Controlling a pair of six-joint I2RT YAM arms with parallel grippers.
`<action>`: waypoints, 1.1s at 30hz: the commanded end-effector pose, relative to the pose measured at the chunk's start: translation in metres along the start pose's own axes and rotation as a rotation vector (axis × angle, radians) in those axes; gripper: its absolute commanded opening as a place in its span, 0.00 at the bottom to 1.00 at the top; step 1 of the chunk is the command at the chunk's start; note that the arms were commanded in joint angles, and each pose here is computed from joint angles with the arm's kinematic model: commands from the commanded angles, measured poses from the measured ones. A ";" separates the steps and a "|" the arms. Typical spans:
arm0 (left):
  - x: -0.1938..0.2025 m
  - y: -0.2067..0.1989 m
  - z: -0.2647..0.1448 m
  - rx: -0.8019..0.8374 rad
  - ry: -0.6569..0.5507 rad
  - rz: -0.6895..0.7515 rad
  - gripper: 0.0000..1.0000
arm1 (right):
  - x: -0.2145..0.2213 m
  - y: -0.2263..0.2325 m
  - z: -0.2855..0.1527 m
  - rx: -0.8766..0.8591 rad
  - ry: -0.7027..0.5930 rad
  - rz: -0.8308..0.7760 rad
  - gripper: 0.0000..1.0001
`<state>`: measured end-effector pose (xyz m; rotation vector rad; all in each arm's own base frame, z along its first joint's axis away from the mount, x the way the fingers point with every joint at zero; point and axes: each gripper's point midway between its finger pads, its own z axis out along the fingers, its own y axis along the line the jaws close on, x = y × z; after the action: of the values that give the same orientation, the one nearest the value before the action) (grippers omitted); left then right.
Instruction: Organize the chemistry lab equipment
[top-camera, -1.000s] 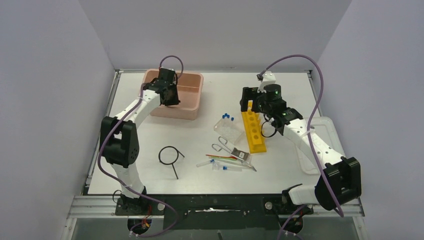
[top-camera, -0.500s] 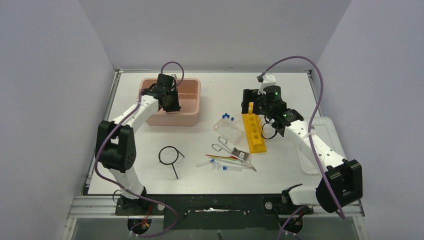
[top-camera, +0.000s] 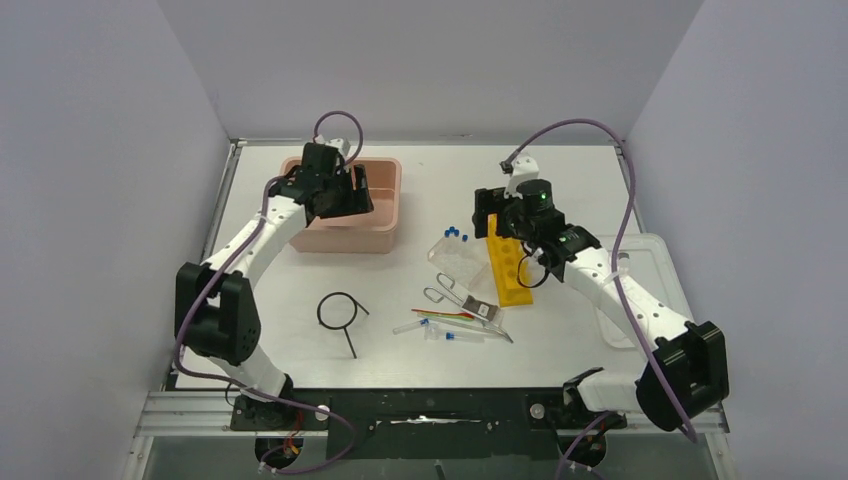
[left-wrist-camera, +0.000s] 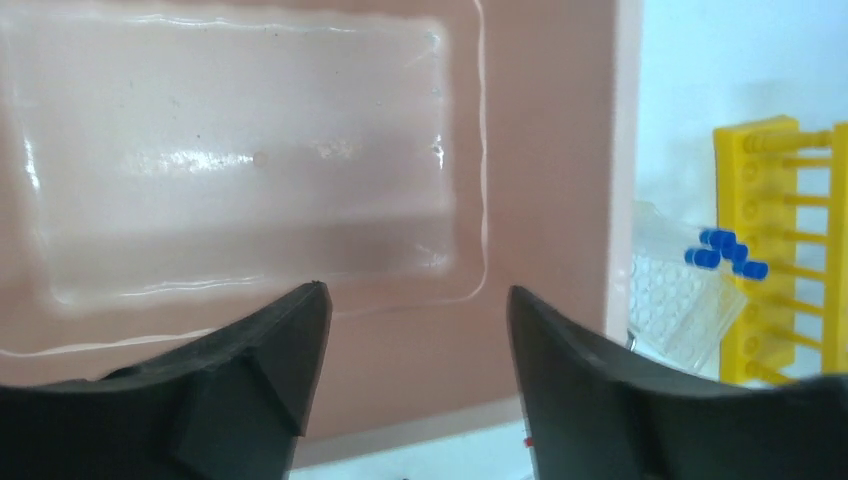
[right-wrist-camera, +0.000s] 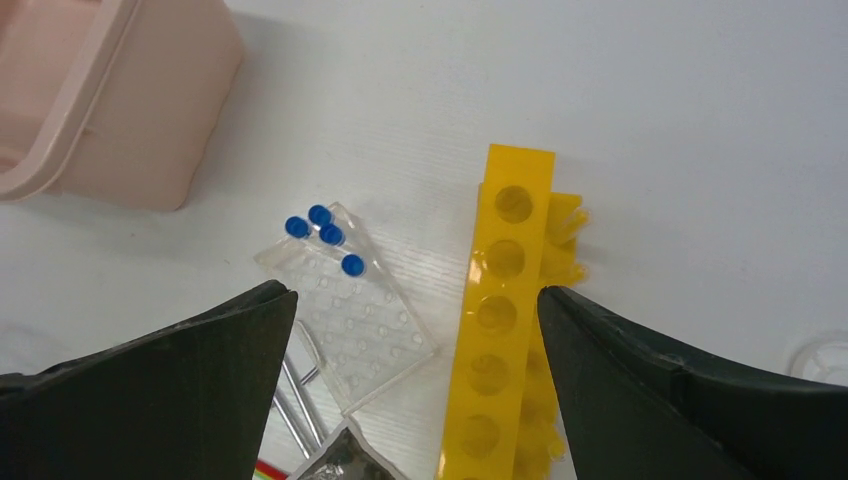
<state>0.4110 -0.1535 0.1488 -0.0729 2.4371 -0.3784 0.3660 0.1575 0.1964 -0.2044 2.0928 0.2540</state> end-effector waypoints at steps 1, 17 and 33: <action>-0.058 -0.041 -0.059 0.163 -0.282 0.018 0.80 | -0.005 0.031 -0.019 -0.125 -0.081 -0.108 0.98; -0.028 -0.130 -0.145 0.499 -0.513 0.220 0.16 | 0.066 0.113 -0.064 -0.528 -0.008 -0.261 0.21; -0.013 -0.016 -0.112 0.224 -0.372 -0.163 0.67 | 0.032 0.174 -0.036 -0.527 -0.044 -0.294 0.86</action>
<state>0.3549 -0.1719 0.2452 -0.0270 2.0128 -0.6306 0.2586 0.2794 0.1564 -0.8274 2.0305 0.5970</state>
